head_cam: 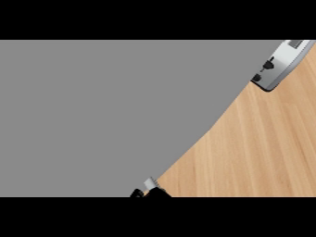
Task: Pick up the wine, place it into the cabinet and close the cabinet
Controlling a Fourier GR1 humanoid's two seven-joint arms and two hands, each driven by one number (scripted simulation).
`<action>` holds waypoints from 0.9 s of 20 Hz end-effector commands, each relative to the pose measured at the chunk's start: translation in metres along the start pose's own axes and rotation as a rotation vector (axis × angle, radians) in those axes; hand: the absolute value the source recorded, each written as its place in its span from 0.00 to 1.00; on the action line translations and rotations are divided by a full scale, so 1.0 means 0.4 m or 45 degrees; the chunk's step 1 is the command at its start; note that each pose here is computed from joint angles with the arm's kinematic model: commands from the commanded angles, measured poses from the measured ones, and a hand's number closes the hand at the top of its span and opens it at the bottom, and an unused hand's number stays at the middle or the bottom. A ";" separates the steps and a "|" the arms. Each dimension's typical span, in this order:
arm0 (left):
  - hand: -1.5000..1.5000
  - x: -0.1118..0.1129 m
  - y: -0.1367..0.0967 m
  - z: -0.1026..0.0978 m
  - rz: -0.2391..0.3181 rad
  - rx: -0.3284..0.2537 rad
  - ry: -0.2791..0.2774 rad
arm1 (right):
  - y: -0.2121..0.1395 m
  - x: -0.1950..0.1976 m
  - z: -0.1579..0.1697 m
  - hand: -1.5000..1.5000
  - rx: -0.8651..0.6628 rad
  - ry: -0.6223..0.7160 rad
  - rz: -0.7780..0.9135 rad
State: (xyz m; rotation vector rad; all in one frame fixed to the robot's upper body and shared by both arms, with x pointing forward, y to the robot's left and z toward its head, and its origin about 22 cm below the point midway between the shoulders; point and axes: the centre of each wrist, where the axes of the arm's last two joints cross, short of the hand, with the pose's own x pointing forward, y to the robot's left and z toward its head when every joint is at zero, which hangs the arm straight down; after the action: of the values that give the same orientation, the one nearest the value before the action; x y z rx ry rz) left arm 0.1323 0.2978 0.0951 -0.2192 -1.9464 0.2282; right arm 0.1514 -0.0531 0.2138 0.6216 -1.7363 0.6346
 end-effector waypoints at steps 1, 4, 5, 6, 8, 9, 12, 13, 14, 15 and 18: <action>0.00 -0.029 0.001 0.006 0.011 0.019 0.007 | 0.022 0.035 -0.128 1.00 0.016 -0.016 -0.028; 0.00 -0.013 -0.016 -0.006 0.015 0.034 0.011 | -0.007 0.064 -0.207 1.00 0.002 -0.046 0.015; 0.00 -0.022 -0.021 -0.002 -0.005 0.040 -0.021 | -0.018 0.058 -0.244 1.00 -0.039 -0.052 0.031; 0.00 -0.021 -0.002 -0.006 -0.021 0.042 -0.004 | -0.022 0.083 -0.253 1.00 -0.042 -0.020 0.024; 0.00 -0.015 -0.006 -0.029 -0.012 0.051 -0.008 | -0.037 0.088 -0.296 1.00 -0.076 -0.085 0.080; 0.00 0.003 0.005 -0.013 -0.020 0.032 0.002 | -0.026 0.046 -0.312 1.00 -0.111 -0.081 0.182; 0.00 0.008 -0.023 -0.025 0.001 0.044 0.003 | -0.077 0.078 -0.383 1.00 -0.156 -0.063 0.253; 0.00 -0.033 -0.012 0.000 -0.032 0.043 -0.010 | -0.100 0.070 -0.394 1.00 -0.159 -0.063 0.284; 0.00 -0.038 -0.012 0.014 -0.020 0.051 -0.008 | -0.100 0.122 -0.380 1.00 -0.179 -0.076 0.259; 0.00 -0.015 0.010 0.002 -0.022 0.041 -0.012 | -0.133 0.057 -0.396 1.00 -0.199 -0.060 0.268; 0.00 -0.032 0.009 -0.001 -0.020 0.052 -0.035 | -0.130 0.031 -0.424 1.00 -0.233 -0.017 0.262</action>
State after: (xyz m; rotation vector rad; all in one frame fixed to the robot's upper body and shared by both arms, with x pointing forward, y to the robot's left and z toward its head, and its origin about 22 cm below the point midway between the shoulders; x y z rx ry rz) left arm 0.1385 0.2940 0.0869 -0.1834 -1.9524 0.2545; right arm 0.2827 0.0230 0.2725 0.3786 -1.8682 0.6293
